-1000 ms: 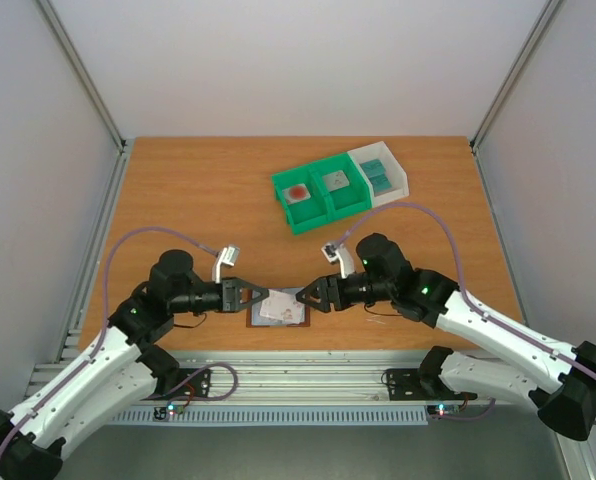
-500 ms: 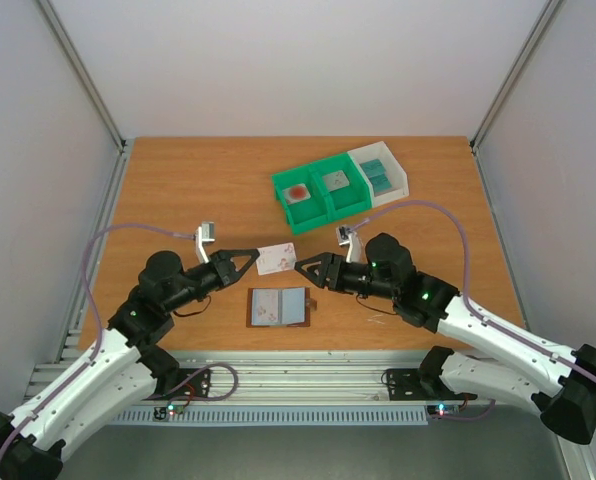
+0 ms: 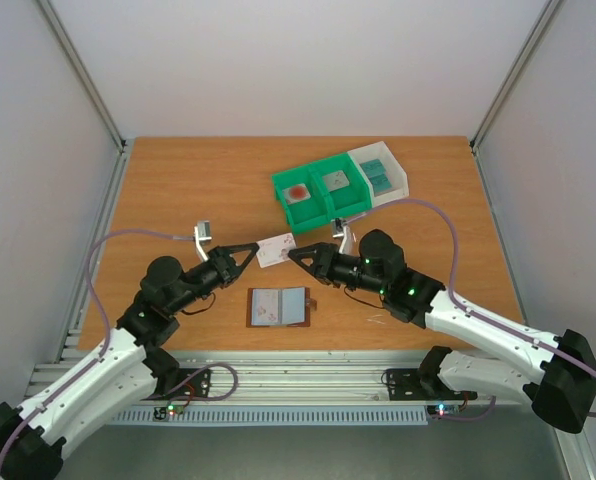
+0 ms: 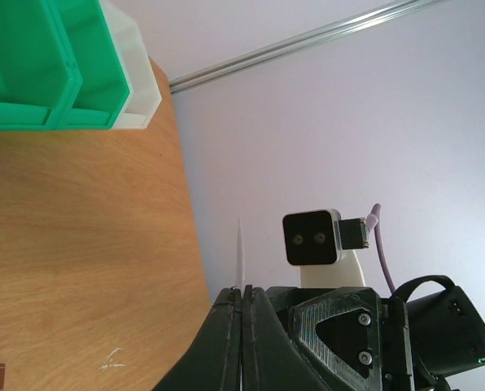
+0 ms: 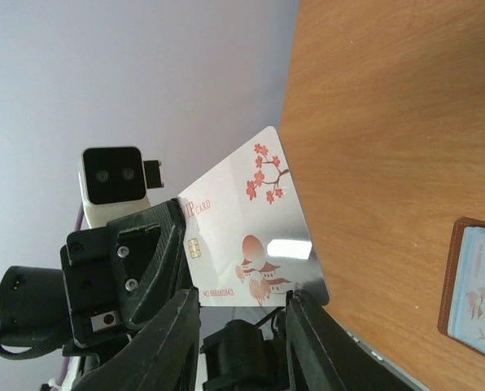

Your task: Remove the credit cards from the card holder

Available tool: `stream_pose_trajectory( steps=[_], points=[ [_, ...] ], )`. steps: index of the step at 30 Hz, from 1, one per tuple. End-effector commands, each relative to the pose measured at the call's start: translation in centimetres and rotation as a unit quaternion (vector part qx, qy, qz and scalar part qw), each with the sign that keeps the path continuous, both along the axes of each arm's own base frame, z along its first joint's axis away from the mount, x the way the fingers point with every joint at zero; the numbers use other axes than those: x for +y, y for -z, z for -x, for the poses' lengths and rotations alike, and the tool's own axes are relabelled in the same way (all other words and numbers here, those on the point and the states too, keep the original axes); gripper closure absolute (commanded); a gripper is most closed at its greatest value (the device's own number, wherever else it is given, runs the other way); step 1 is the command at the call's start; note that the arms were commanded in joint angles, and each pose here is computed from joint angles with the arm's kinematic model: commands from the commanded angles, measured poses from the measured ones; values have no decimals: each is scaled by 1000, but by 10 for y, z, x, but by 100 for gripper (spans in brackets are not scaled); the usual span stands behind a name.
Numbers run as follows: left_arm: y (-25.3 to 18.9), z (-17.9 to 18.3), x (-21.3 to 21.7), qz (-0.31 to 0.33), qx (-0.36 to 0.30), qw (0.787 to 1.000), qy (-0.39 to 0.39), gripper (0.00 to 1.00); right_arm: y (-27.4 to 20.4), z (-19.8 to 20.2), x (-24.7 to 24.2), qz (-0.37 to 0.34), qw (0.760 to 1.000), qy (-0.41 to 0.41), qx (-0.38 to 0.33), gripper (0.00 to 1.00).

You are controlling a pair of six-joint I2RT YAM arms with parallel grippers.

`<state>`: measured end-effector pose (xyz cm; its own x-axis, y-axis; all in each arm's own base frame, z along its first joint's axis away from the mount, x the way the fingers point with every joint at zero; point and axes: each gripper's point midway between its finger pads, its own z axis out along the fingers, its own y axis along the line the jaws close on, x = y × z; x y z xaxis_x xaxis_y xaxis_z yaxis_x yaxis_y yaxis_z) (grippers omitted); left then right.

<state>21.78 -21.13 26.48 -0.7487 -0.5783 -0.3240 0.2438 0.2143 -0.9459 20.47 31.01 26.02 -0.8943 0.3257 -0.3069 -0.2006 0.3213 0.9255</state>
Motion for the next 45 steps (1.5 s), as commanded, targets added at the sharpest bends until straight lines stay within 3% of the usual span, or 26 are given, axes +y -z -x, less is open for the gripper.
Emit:
stream_pose_trajectory(
  steps=[1, 4, 14, 29, 33, 35, 39, 42, 45],
  points=[
    [-19, -1, 0, 35, -27, 999, -1, 100, -3, -7, -5, -15, 1000, 27, 4, 67],
    [-22, -1, 0, 37, -29, 999, -2, 100, 6, -9, -10, -2, 999, 43, 23, 60],
    [-24, 1, 4, 43, -33, 999, -9, 99, 6, -10, -9, -18, 998, 49, 31, 53],
    [-15, 5, 5, 53, -23, 998, -3, 100, -11, -8, -5, -52, 998, 35, 9, 98],
    [-15, 5, 6, 52, -24, 998, -6, 98, -13, -8, -3, -52, 998, 30, 0, 99],
    [-15, 5, 7, 46, -24, 999, -8, 85, -15, -7, -3, -42, 999, 24, -11, 99],
    [-6, 6, 11, 16, -11, 1000, -20, 45, -17, -8, -8, -6, 999, 28, -38, 99],
    [2, 7, 16, -17, -6, 999, -30, 29, -16, -14, -14, 25, 998, 32, -51, 99],
    [17, 8, 24, -63, 16, 997, -44, 2, -14, -27, -25, 40, 997, 40, -60, 99]
  ],
)
